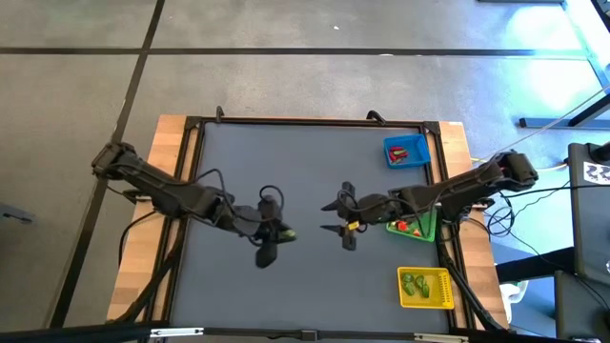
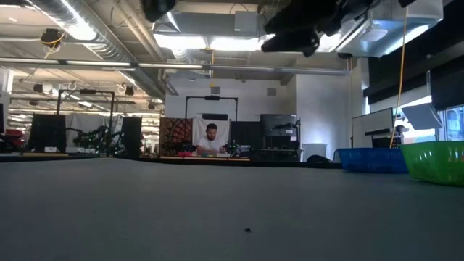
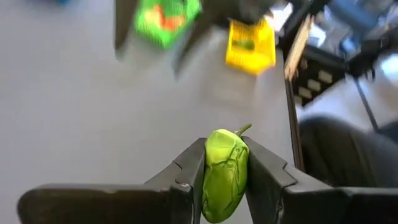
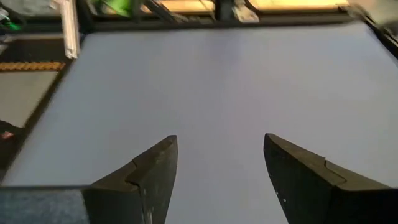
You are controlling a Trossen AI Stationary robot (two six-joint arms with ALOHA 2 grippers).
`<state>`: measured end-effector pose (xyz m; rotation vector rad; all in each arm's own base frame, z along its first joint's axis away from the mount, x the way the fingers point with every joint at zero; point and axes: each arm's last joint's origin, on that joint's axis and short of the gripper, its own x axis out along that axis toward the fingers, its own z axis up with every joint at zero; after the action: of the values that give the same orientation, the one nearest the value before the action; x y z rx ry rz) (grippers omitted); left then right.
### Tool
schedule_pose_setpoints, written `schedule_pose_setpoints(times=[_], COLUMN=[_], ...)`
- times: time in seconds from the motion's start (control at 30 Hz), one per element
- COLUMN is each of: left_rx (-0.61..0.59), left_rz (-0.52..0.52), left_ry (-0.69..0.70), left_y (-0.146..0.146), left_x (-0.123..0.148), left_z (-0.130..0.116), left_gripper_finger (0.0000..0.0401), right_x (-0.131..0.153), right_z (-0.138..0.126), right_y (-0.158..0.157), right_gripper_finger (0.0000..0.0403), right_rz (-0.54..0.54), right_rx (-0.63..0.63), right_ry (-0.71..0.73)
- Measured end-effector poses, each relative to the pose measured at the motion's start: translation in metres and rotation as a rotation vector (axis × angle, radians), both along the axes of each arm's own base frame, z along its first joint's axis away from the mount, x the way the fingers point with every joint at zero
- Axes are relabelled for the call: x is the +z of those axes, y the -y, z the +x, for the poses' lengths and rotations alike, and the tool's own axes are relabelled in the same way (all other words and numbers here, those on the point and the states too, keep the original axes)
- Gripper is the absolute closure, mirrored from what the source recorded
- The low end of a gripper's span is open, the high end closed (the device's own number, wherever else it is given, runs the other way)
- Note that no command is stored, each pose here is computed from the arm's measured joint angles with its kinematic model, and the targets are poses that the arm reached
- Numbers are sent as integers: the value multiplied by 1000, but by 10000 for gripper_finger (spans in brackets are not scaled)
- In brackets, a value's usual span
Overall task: Sort produce into baskets
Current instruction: Put the capsicum into the yellow basket
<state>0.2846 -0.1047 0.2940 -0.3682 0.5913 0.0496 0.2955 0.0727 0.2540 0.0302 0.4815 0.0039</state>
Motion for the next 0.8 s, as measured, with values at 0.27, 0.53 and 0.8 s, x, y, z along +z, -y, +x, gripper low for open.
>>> schedule_pose_setpoints(times=[0.27, 0.53, 0.8], left_rx=[8, -2, -16], left_rz=[58, 85, 117], left_ry=[137, 121, 117], left_y=[-3, -2, -3], left_x=[-8, -21, -20], left_z=[30, 41, 40], left_gripper_finger=[317, 317, 317], right_x=[-8, -5, -3], right_z=[25, 29, 28], right_y=[-9, -13, -14], right_gripper_finger=[164, 204, 292], right_rz=[17, 51, 76], right_rx=[103, 208, 258], right_ry=[150, 232, 222])
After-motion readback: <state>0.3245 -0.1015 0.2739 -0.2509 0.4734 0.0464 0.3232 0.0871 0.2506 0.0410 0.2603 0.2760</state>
